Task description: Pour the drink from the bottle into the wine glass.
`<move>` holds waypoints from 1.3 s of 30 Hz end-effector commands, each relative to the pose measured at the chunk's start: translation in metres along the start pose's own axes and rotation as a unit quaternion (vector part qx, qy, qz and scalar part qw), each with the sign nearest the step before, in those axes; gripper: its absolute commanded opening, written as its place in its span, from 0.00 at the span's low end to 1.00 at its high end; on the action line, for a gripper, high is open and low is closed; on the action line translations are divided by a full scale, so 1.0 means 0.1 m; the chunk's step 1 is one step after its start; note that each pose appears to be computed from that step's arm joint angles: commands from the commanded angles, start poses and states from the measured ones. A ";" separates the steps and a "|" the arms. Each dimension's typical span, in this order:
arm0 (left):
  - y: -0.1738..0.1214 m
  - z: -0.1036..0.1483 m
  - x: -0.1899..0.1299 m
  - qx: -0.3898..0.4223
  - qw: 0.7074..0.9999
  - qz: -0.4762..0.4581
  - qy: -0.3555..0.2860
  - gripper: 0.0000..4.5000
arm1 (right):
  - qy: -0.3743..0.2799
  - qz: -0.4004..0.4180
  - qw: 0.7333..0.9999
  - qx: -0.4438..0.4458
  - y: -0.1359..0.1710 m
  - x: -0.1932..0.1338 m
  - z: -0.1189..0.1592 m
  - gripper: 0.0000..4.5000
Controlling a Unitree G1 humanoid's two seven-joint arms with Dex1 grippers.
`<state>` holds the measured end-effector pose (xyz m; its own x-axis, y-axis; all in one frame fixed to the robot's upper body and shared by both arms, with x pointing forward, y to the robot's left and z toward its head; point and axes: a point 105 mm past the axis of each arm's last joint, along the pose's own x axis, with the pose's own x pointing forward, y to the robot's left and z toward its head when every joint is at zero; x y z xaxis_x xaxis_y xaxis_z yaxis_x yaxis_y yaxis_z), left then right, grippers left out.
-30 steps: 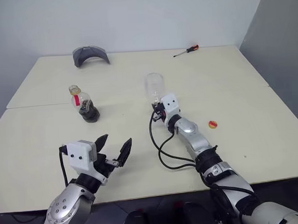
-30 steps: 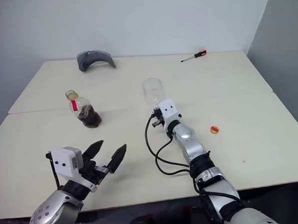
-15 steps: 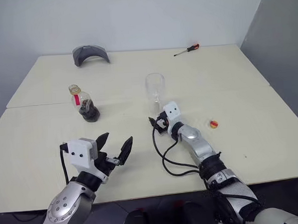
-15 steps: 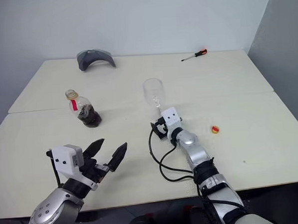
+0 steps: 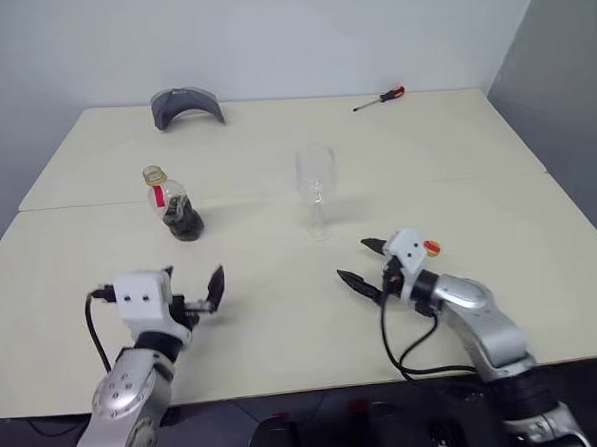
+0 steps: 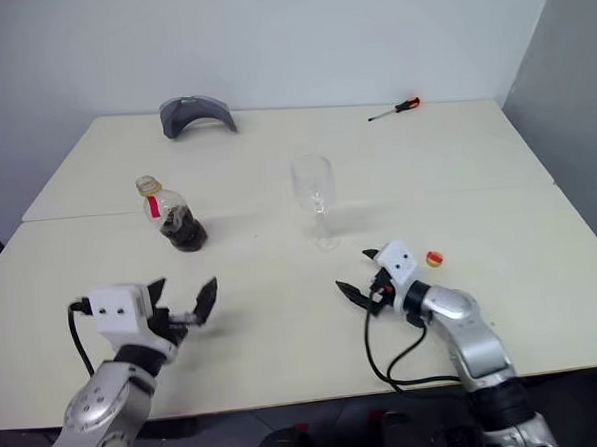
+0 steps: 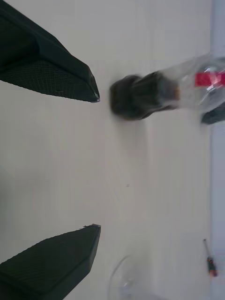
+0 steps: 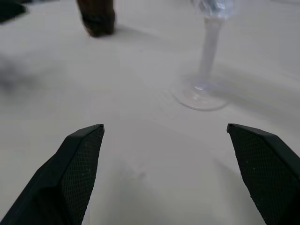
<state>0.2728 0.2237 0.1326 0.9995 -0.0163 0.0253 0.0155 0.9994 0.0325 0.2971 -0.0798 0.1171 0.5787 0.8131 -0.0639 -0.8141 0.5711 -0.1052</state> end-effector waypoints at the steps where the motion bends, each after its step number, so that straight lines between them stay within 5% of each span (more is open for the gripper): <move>1: 0.15 0.07 0.11 0.011 0.999 0.039 -0.024 1.00 | -0.053 0.058 0.997 -0.015 0.15 -0.16 0.39 0.99; 19: 0.35 0.11 0.52 0.026 0.995 0.080 -0.057 1.00 | -0.086 0.104 0.991 -0.019 0.39 -0.13 0.76 0.99; 39: 0.41 0.07 0.84 0.022 0.995 0.067 -0.069 1.00 | -0.096 0.077 0.992 -0.010 0.34 0.02 0.75 0.99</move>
<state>0.3561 0.2611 0.1287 0.9862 0.1192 0.1147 -0.1251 0.9911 0.0456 0.2706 -0.0514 0.1753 0.4441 0.8937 0.0639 -0.8893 0.4484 -0.0900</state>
